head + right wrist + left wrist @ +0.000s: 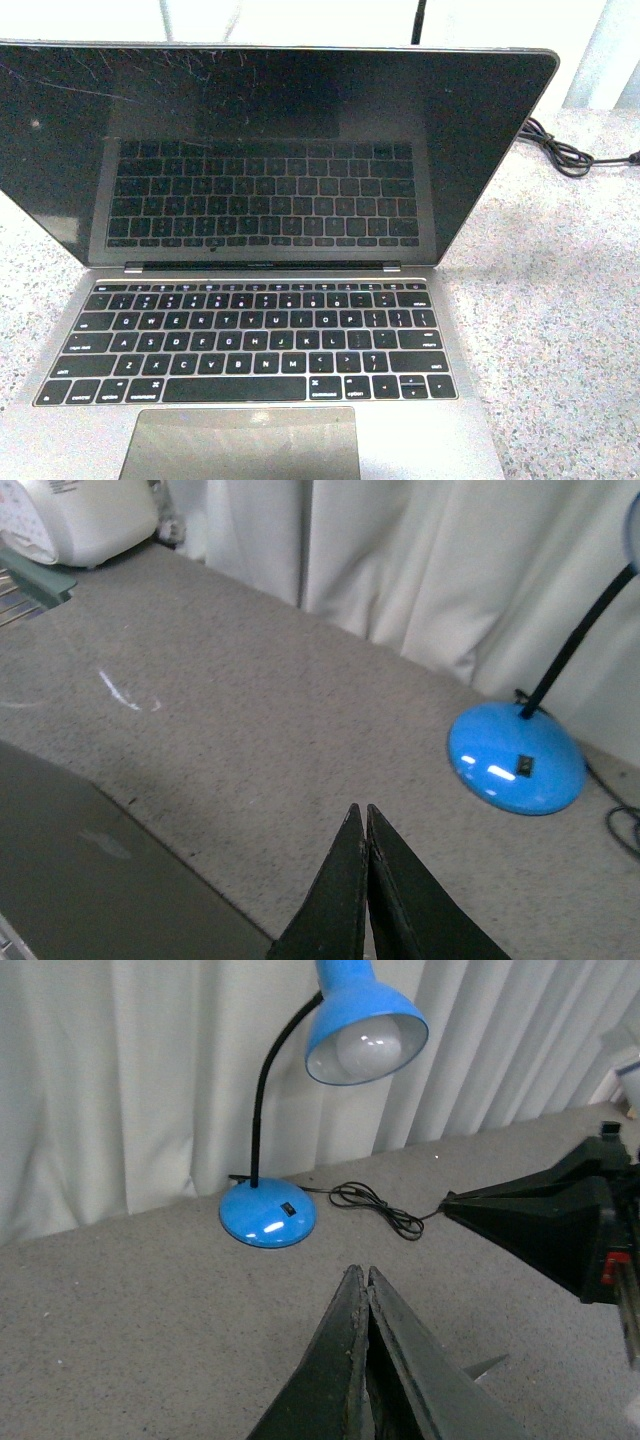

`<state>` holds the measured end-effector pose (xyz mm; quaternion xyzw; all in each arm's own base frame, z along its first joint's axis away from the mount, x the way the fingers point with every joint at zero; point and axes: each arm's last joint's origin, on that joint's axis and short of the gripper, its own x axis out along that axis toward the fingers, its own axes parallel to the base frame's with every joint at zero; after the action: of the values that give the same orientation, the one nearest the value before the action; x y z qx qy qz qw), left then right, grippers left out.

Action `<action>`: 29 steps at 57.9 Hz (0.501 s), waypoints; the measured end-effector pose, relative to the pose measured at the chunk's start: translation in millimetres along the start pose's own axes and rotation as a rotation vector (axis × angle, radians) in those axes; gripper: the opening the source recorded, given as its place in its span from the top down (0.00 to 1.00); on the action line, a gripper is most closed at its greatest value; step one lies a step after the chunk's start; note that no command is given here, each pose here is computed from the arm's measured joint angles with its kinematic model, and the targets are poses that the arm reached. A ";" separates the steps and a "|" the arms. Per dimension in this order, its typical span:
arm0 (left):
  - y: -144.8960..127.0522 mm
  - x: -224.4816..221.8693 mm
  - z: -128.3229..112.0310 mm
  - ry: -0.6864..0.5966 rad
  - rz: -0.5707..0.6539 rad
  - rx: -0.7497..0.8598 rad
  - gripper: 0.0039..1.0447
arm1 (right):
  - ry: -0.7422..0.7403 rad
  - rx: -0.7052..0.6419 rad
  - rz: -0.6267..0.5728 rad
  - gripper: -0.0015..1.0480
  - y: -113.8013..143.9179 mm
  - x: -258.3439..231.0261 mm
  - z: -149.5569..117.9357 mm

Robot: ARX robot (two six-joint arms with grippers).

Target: Close laptop

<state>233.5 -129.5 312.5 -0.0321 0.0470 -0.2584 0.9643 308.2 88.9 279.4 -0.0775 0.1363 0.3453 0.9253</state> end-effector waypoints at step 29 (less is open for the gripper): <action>-0.5 5.8 -84.8 0.151 -0.016 0.033 0.96 | 0.013 0.217 0.133 0.99 27.1 31.1 -74.2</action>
<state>229.2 -136.0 227.8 0.0029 0.1152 -0.2686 0.9563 298.0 110.8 198.0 0.0302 0.1837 0.3886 0.9024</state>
